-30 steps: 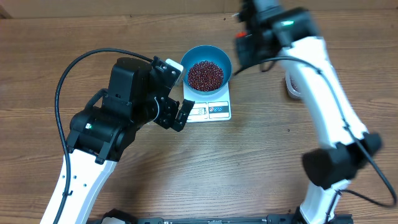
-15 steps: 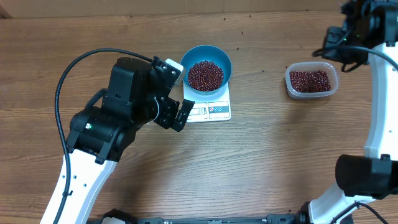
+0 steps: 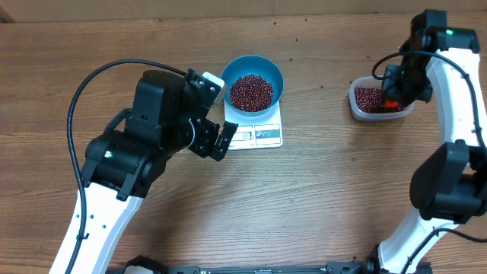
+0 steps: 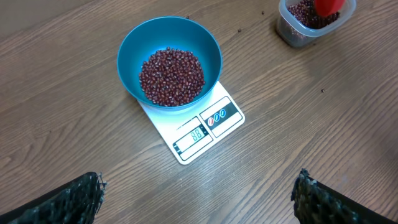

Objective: Scoop item into bowl and weigh 150g on scale
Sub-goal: 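Dip the scoop into the bean tub with the right gripper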

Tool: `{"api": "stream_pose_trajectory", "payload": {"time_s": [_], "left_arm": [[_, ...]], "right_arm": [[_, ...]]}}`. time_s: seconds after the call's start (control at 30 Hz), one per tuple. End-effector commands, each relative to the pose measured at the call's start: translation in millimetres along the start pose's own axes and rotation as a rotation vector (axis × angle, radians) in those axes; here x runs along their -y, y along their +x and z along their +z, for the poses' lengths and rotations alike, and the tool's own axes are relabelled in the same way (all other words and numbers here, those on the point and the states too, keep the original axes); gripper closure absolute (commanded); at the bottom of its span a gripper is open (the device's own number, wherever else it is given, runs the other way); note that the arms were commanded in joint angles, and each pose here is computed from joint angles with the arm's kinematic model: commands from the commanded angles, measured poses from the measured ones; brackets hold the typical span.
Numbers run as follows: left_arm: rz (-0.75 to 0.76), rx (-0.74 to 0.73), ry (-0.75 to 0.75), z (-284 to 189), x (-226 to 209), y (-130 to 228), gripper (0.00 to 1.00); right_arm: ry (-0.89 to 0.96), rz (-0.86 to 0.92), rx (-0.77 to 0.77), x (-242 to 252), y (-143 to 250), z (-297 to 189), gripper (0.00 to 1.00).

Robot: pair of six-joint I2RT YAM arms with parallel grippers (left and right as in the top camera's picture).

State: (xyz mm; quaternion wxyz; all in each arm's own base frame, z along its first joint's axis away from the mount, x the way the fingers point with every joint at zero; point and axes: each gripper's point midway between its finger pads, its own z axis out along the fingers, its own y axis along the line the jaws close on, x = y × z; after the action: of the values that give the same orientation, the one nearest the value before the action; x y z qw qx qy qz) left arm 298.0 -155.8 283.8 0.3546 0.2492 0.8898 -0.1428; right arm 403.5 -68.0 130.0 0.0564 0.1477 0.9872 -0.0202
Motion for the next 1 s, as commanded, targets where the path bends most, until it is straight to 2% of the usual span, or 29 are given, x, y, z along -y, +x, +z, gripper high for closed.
{"api": "stream_pose_trajectory", "payload": {"time_s": [0.0, 0.27, 0.43, 0.63, 0.97], "left_arm": [[-0.007, 0.015, -0.011, -3.2, -2.8, -5.7, 0.0], [-0.007, 0.015, -0.011, -3.2, -2.8, -5.7, 0.0], [-0.007, 0.015, -0.011, -3.2, -2.8, -5.7, 0.0], [-0.007, 0.014, -0.011, -3.2, -2.8, -5.7, 0.0], [-0.007, 0.015, -0.012, -3.2, -2.9, -5.7, 0.0]], "right_arm": [[0.018, 0.007, -0.016, 2.8, -2.3, 14.8, 0.96], [-0.075, 0.002, -0.088, -15.3, 2.7, 41.5, 0.96], [-0.253, -0.072, -0.123, -44.3, 11.9, 41.5, 0.96], [-0.332, -0.084, -0.144, -56.4, 17.9, 39.7, 0.96], [-0.477, -0.033, -0.122, -46.2, 8.9, 31.7, 0.96]]}}
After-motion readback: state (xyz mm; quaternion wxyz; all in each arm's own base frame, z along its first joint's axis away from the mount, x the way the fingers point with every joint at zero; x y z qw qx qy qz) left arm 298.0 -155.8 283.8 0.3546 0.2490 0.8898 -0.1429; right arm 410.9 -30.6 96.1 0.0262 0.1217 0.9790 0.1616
